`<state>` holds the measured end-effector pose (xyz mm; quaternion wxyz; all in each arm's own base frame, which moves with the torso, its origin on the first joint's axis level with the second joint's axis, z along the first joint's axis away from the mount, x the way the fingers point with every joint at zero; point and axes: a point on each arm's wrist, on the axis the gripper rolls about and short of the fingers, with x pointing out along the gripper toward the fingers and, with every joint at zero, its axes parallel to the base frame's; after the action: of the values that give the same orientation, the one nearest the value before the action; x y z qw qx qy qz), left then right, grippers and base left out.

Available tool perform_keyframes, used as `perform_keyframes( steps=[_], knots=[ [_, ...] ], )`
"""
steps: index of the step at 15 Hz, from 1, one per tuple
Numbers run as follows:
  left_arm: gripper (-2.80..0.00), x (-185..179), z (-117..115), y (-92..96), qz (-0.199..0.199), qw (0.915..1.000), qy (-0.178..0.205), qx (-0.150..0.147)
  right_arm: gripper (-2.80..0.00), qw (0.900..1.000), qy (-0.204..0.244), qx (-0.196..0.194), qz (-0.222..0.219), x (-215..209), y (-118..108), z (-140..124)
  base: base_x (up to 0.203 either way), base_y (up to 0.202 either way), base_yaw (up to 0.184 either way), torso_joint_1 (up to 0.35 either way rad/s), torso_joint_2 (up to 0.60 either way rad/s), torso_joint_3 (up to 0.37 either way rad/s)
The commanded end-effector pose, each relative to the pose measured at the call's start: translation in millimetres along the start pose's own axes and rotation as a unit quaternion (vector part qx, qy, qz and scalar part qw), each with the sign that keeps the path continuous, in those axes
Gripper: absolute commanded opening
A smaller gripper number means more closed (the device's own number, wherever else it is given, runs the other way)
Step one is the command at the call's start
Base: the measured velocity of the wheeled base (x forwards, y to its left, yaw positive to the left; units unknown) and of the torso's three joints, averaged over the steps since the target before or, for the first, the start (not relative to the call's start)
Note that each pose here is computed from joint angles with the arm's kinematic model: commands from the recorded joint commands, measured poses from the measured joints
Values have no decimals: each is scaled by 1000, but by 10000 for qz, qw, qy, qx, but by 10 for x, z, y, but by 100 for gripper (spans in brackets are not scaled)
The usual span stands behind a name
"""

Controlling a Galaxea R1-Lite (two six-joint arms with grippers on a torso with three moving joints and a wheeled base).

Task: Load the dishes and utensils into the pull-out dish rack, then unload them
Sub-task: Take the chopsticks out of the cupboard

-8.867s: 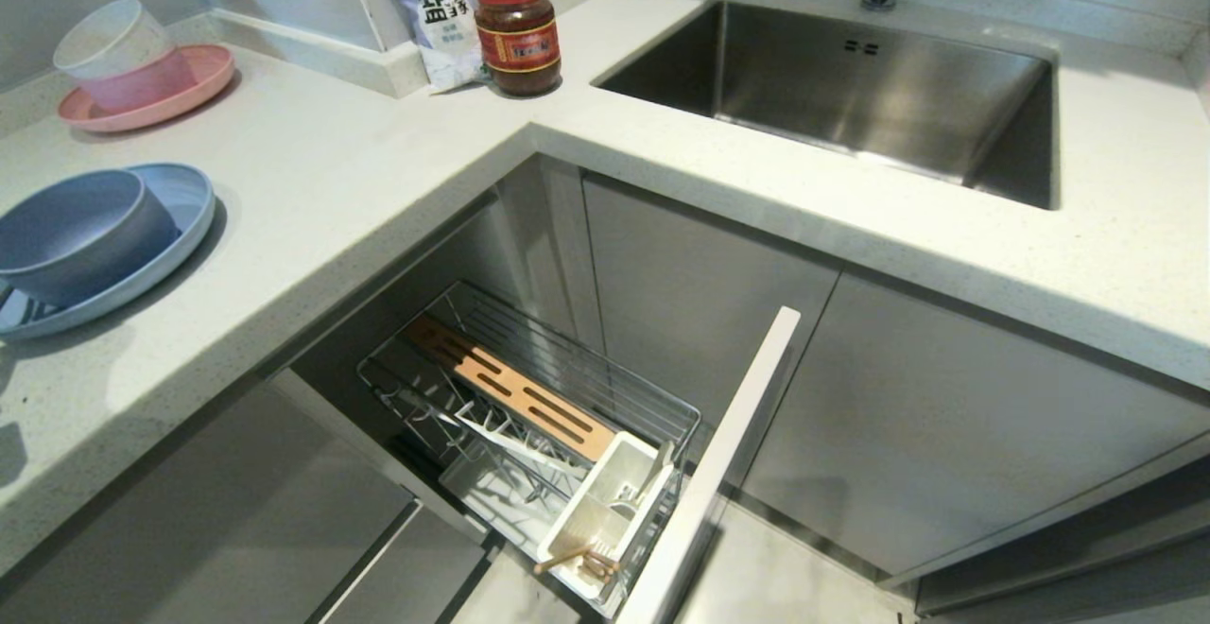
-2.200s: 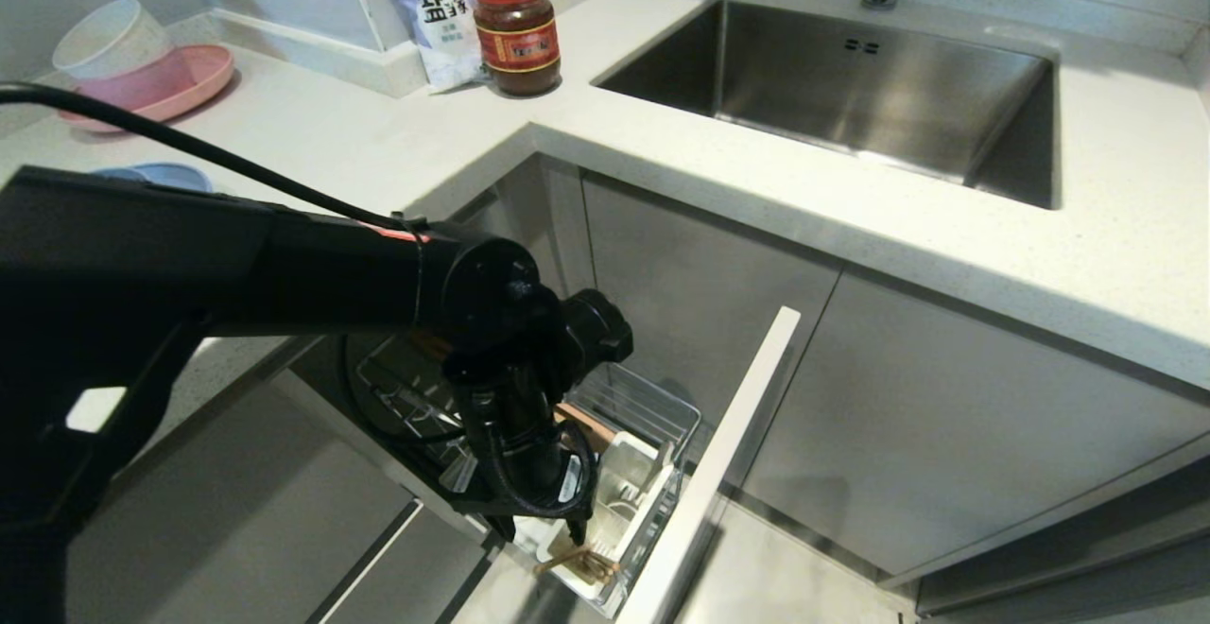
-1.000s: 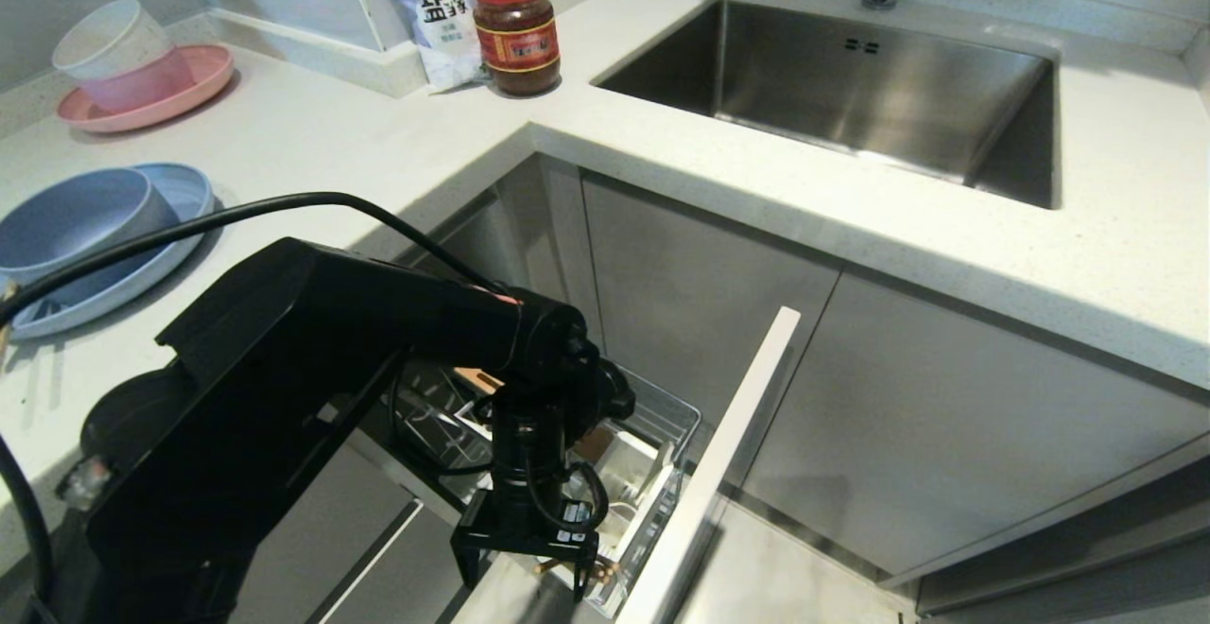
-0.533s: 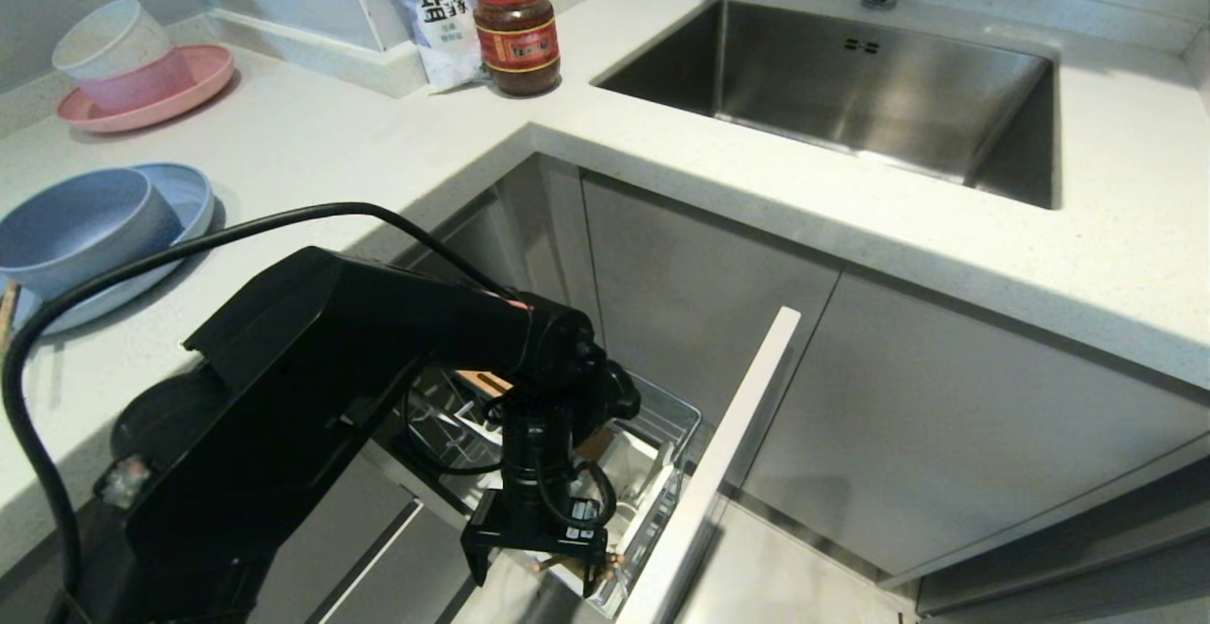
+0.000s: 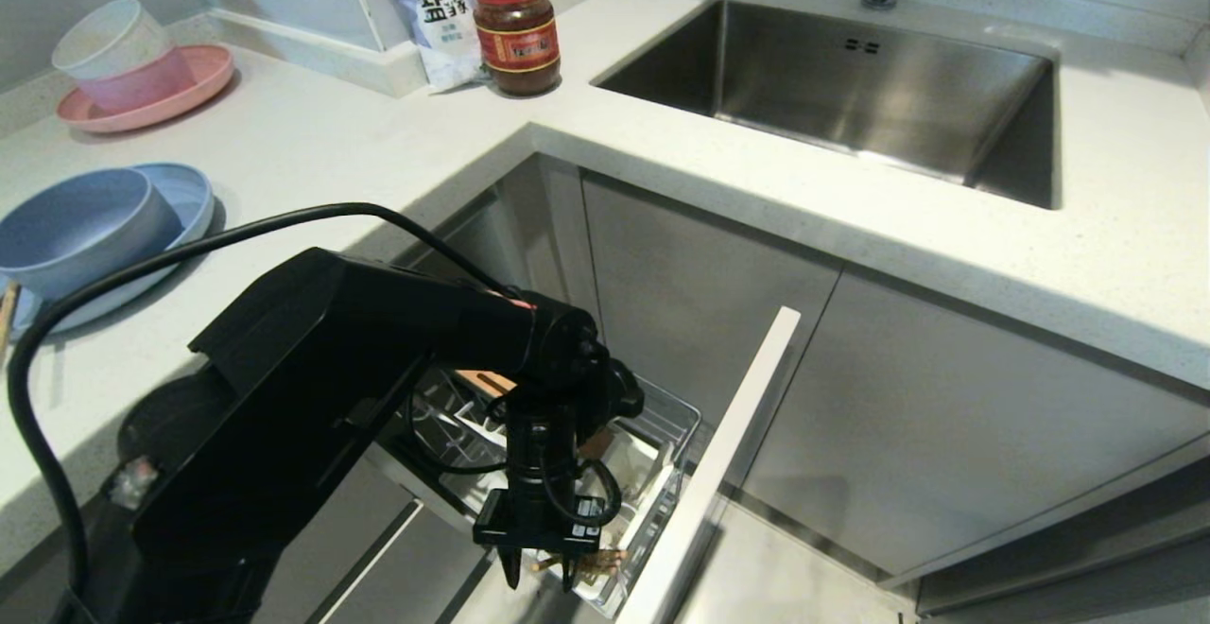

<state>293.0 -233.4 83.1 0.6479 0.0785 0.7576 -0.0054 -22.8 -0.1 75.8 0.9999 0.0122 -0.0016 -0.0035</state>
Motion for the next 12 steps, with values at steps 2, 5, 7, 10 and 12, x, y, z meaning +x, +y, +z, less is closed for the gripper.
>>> perform_keyframes(
  steps=[2, 5, 7, 10, 12],
  knots=[
    [-280, 3, -36, -75, -34, 10000, 21, 35, -280, 10000, -15, 0, -3, -2, 0, -5, 0, 0, 0, 0, 0, 0],
    [-280, -7, -60, -119, -125, 9999, 60, 21, -280, 10000, -15, 0, 2, -2, 0, -5, 0, 0, 0, 0, 0, 0],
    [-280, -25, -74, -117, -127, 9999, 55, 25, -280, 10000, -15, 0, -3, -2, 0, -5, 0, 0, 0, 0, 0, 0],
    [-280, -212, -176, -69, -307, 9995, -84, 27, -280, 10000, -15, 0, 4, -2, 0, -5, 0, 0, 0, 0, 0, 0],
    [-280, -426, -309, 11, -457, 9986, -276, 33, -280, 10000, -15, 0, 3, -2, 0, -5, 0, 0, 0, 0, 0, 0]
  ],
)
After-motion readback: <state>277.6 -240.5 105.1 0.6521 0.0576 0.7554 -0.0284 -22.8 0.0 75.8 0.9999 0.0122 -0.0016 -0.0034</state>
